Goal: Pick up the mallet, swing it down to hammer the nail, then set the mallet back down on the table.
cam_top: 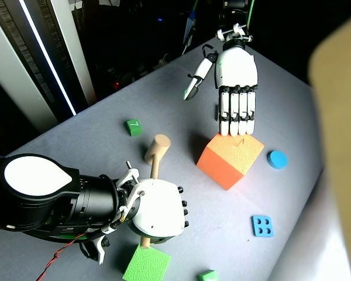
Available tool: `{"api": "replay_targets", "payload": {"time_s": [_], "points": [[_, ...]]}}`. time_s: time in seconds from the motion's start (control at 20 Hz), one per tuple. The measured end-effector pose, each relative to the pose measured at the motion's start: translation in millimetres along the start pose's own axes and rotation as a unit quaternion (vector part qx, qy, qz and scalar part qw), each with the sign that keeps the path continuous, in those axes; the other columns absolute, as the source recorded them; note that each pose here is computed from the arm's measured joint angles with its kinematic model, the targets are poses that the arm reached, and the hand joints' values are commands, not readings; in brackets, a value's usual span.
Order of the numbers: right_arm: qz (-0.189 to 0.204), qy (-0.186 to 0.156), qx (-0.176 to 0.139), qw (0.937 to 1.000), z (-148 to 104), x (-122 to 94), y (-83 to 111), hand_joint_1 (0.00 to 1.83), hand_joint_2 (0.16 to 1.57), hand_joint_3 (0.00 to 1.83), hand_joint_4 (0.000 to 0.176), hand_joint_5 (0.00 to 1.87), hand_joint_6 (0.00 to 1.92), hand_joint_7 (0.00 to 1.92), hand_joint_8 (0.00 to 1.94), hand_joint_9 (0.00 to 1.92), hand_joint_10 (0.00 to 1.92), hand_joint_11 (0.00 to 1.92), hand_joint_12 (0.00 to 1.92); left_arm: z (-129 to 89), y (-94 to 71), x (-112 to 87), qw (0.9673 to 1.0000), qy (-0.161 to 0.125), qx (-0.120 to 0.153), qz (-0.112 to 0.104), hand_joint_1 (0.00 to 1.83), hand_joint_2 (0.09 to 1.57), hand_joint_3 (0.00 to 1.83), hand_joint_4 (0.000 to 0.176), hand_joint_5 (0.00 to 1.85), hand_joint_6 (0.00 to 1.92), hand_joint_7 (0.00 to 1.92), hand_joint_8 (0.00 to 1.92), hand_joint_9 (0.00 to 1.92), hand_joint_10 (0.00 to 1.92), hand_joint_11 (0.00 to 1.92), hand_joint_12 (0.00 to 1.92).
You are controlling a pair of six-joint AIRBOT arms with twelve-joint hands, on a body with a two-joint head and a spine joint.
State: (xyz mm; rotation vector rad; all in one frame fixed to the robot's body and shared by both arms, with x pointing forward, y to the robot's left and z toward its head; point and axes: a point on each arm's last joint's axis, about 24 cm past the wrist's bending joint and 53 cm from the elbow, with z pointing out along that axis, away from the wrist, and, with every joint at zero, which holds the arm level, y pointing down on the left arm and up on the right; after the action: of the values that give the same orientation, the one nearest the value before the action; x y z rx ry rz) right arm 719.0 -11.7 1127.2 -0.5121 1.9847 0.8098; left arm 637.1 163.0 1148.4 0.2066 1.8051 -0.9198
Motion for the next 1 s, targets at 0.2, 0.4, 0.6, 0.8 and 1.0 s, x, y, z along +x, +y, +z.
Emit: {"api": "replay_targets", "payload": {"time_s": [0.2,0.4,0.6,0.8,1.0], "points": [[-0.001,-0.001,-0.003,1.0000,-5,-1,2.8,0.83,1.52,0.00,0.165,1.28,1.92,1.58,1.94,1.70,1.92,1.89,1.92,0,-0.1,0.0,1.0000,0.000,0.000,0.000,0.00,1.11,0.00,0.000,0.14,0.01,0.15,0.01,0.15,0.01,0.12,0.06],[-0.017,-0.009,-0.008,0.9998,-14,-8,10.1,0.83,1.54,0.01,0.176,1.29,1.92,1.58,1.94,1.71,1.92,1.90,1.92,0,-0.1,0.1,1.0000,0.000,0.000,0.000,0.00,1.11,0.00,0.000,0.13,0.00,0.15,0.01,0.16,0.01,0.13,0.06],[-0.019,-0.035,-0.002,0.9992,-33,-27,11.1,0.89,1.53,0.00,0.176,1.31,1.92,1.57,1.94,1.70,1.92,1.88,1.92,0,-0.1,0.1,1.0000,0.000,0.000,0.000,0.00,1.11,0.00,0.000,0.14,0.00,0.16,0.00,0.16,0.01,0.12,0.06],[-0.029,-0.079,0.012,0.9964,-63,-48,20.8,0.85,1.53,0.00,0.176,1.31,1.92,1.57,1.94,1.70,1.92,1.89,1.92,0,-0.1,0.0,1.0000,0.000,0.000,0.000,0.00,1.11,0.00,0.000,0.14,0.00,0.16,0.00,0.16,0.00,0.12,0.06],[-0.047,-0.135,0.058,0.9880,-89,-69,19.1,0.85,1.54,0.00,0.176,1.30,1.92,1.56,1.94,1.70,1.92,1.89,1.92,0,-0.1,0.0,1.0000,0.000,0.000,0.000,0.00,1.11,0.00,0.000,0.11,0.00,0.15,0.00,0.16,0.00,0.12,0.06]]}}
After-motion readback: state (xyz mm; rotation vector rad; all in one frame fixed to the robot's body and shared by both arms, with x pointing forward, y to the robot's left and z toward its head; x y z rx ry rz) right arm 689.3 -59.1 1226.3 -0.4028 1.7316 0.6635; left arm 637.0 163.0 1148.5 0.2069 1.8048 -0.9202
